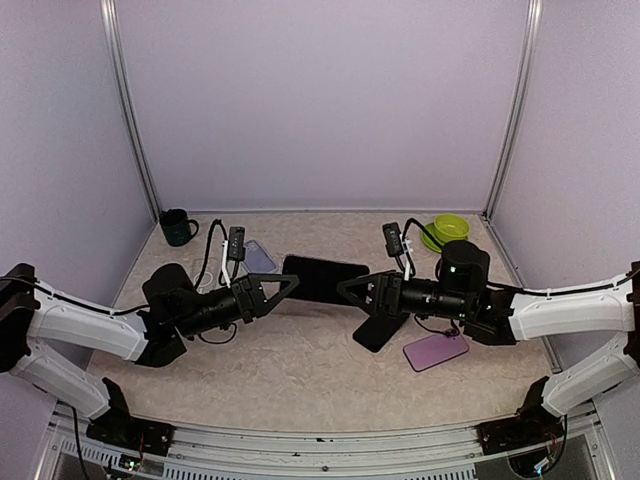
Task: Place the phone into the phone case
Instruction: Pass from the left arm to the right
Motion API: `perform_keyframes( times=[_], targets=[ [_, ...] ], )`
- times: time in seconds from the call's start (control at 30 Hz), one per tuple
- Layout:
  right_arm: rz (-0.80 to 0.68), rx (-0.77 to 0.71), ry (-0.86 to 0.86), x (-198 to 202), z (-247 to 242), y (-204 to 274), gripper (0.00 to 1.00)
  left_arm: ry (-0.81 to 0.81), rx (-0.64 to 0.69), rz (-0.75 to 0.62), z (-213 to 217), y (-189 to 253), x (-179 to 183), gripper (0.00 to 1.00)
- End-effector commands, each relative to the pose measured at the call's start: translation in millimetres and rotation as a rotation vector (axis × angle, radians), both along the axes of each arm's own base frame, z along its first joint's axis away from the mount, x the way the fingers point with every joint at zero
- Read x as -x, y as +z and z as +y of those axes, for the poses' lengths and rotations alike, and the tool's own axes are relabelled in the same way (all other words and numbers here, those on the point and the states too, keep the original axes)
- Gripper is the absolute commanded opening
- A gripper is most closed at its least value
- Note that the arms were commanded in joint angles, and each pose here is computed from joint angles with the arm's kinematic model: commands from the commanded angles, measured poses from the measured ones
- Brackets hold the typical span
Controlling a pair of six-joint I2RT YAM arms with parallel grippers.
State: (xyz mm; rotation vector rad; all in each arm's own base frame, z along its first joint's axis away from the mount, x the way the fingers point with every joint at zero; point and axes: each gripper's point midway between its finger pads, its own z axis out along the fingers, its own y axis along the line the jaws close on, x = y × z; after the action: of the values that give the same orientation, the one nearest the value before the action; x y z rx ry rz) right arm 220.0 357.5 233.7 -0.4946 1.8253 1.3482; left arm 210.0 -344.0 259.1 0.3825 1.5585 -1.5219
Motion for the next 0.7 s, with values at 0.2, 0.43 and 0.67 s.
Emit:
perform_keyframes(
  times=[0.2,0.43,0.67],
  targets=[
    [0.033,-0.157,0.15,12,14,36,0.82,-0.041,0.091,-0.046,-5,22,3,0.0],
    [0.057,-0.17,0.22,21,20,33,0.8,-0.025,0.097,-0.047,-2,24,1,0.0],
    [0.053,-0.186,0.253,24,24,32,0.72,-0.038,0.101,-0.016,-5,16,1,0.0]
  ],
)
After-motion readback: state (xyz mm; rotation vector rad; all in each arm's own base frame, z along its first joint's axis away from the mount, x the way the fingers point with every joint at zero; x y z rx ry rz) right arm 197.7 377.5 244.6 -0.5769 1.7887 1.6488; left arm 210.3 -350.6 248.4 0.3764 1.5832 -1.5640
